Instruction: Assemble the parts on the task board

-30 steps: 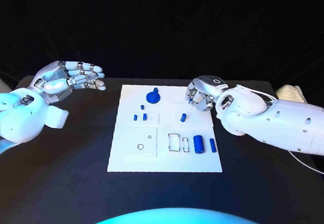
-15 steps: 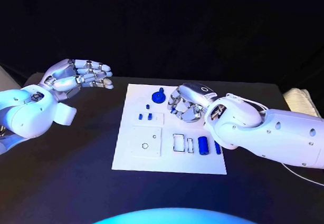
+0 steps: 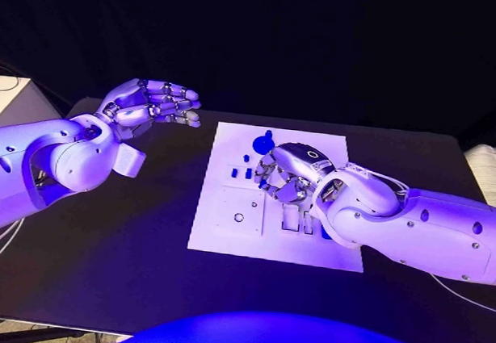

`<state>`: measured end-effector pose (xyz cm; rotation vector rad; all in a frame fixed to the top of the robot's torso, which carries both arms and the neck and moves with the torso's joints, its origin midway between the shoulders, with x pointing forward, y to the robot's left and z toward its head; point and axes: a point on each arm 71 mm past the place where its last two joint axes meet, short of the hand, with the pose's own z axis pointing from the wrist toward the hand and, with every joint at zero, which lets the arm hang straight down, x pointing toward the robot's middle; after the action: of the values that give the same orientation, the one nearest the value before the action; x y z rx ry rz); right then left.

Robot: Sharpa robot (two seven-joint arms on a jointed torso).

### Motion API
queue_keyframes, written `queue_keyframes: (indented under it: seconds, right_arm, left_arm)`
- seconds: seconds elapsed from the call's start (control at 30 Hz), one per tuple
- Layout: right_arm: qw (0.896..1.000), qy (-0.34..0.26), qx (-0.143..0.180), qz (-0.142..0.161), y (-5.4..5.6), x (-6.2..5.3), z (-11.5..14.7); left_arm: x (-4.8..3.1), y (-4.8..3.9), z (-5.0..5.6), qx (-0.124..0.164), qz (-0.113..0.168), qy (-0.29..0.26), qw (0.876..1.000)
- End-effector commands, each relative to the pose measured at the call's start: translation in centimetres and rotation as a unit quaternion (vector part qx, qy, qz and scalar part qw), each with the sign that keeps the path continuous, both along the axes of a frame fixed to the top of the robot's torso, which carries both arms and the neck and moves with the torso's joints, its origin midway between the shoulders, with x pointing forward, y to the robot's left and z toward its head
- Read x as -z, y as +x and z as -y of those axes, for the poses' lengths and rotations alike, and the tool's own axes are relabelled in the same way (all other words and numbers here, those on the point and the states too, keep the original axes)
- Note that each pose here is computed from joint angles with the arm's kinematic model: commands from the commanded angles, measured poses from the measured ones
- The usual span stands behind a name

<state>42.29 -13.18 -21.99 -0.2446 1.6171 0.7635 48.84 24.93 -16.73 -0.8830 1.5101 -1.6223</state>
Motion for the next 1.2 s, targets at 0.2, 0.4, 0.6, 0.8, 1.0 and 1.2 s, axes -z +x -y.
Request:
queue_keyframes:
  seconds: [0.2,0.4,0.6,0.8,1.0,1.2]
  right_arm:
    - [0.999,-0.015,-0.023,0.017,-0.4,1.4,-1.0]
    - [0.999,-0.023,-0.022,0.018,-0.3,1.9,-0.9]
    - [0.999,-0.026,-0.023,0.016,-0.4,2.0,-0.8]
    - [0.999,-0.028,-0.021,0.016,-0.4,2.2,-0.7]
    - [0.999,-0.028,-0.021,0.017,-0.4,2.3,-0.7]
    - [0.999,-0.03,-0.021,0.014,-0.4,2.6,-0.7]
  left_arm:
    - [-0.11,0.01,0.4,0.001,0.001,-0.008,1.0]
    - [-0.1,0.02,0.4,0.002,0.001,-0.008,1.0]
    - [-0.08,0.04,0.4,0.002,0.001,-0.008,1.0]
    - [-0.06,0.06,0.4,0.001,0.0,-0.007,1.0]
    - [-0.05,0.08,0.4,0.001,0.0,-0.007,1.0]
    - [-0.05,0.09,0.3,0.001,-0.001,-0.007,1.0]
